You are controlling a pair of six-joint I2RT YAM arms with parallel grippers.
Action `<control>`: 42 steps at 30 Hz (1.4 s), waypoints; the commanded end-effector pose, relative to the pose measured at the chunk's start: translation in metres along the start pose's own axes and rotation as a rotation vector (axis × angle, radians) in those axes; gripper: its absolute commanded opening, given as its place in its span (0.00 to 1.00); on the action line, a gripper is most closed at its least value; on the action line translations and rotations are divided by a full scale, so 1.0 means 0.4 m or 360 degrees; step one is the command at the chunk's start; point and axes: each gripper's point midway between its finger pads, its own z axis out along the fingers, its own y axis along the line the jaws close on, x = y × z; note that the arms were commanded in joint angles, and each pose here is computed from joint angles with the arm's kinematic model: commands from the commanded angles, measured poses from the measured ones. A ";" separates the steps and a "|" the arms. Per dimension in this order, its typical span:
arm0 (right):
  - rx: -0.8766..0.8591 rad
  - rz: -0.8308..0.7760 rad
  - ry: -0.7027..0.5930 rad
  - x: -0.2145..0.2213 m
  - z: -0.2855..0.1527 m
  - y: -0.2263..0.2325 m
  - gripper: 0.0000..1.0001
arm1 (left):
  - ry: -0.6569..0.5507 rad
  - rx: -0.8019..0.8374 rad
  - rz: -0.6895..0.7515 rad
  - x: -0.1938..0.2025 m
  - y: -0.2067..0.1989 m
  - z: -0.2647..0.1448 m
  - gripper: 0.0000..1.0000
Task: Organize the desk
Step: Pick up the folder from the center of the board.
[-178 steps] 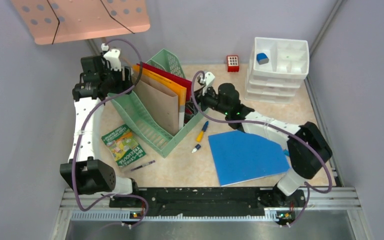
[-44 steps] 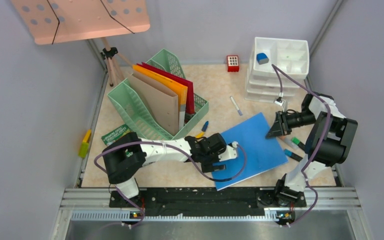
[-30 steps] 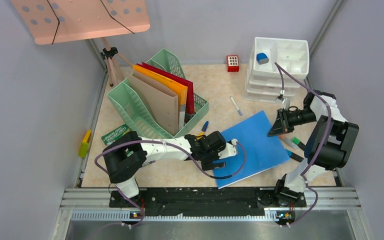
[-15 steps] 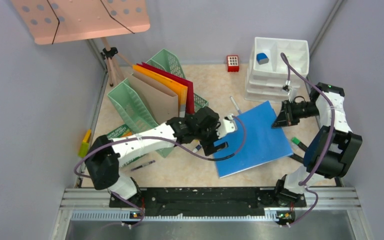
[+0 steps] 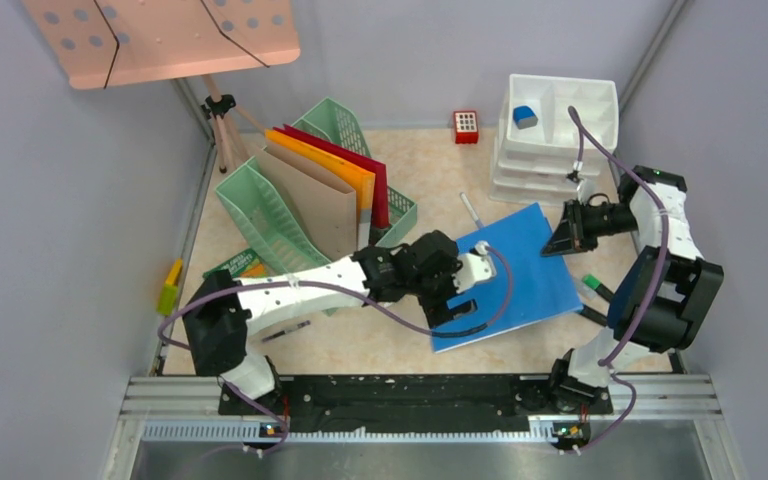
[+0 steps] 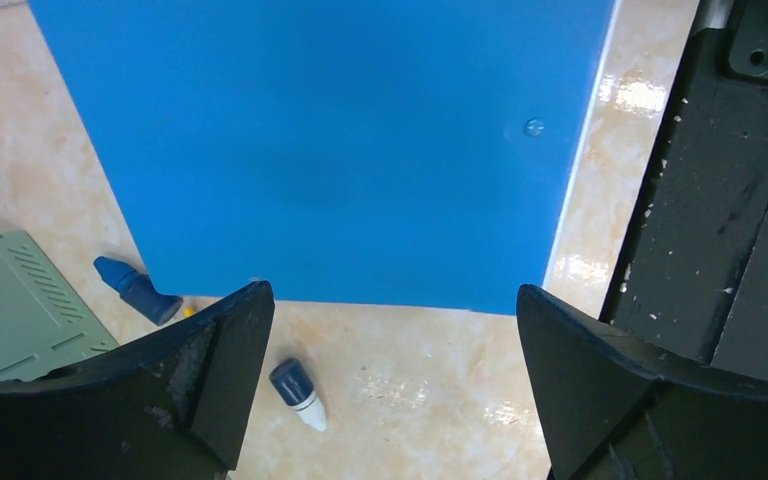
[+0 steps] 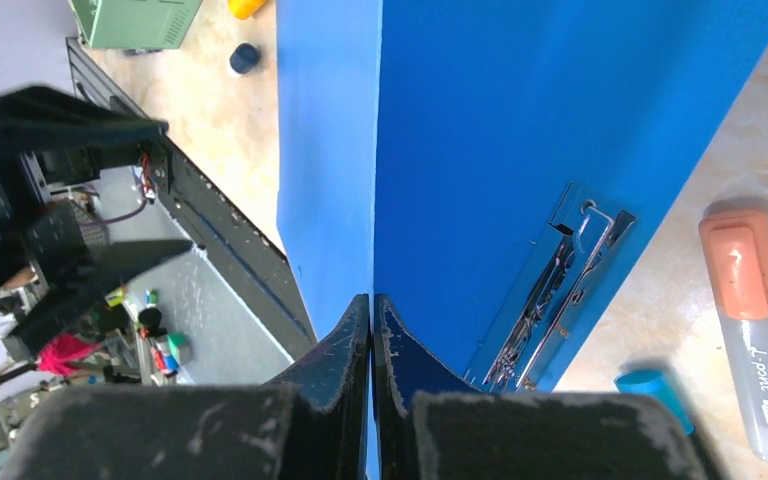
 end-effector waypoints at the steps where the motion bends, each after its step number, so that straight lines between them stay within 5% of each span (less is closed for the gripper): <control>1: -0.0012 0.0063 -0.0030 -0.027 -0.002 0.008 0.00 | -0.0113 -0.0175 0.0083 -0.078 -0.036 -0.001 0.96; 11: -0.0035 0.0138 0.0010 -0.030 0.004 -0.003 0.00 | -0.0020 -0.0388 0.0346 -0.058 -0.179 0.115 0.97; 30: -0.0050 0.0137 0.0034 -0.032 0.001 -0.002 0.00 | -0.0080 -0.0956 0.0716 -0.013 -0.119 0.278 0.96; 42: -0.0092 0.0113 0.0058 -0.029 0.001 0.003 0.00 | -0.0106 -0.1048 0.0821 -0.040 -0.101 0.252 0.66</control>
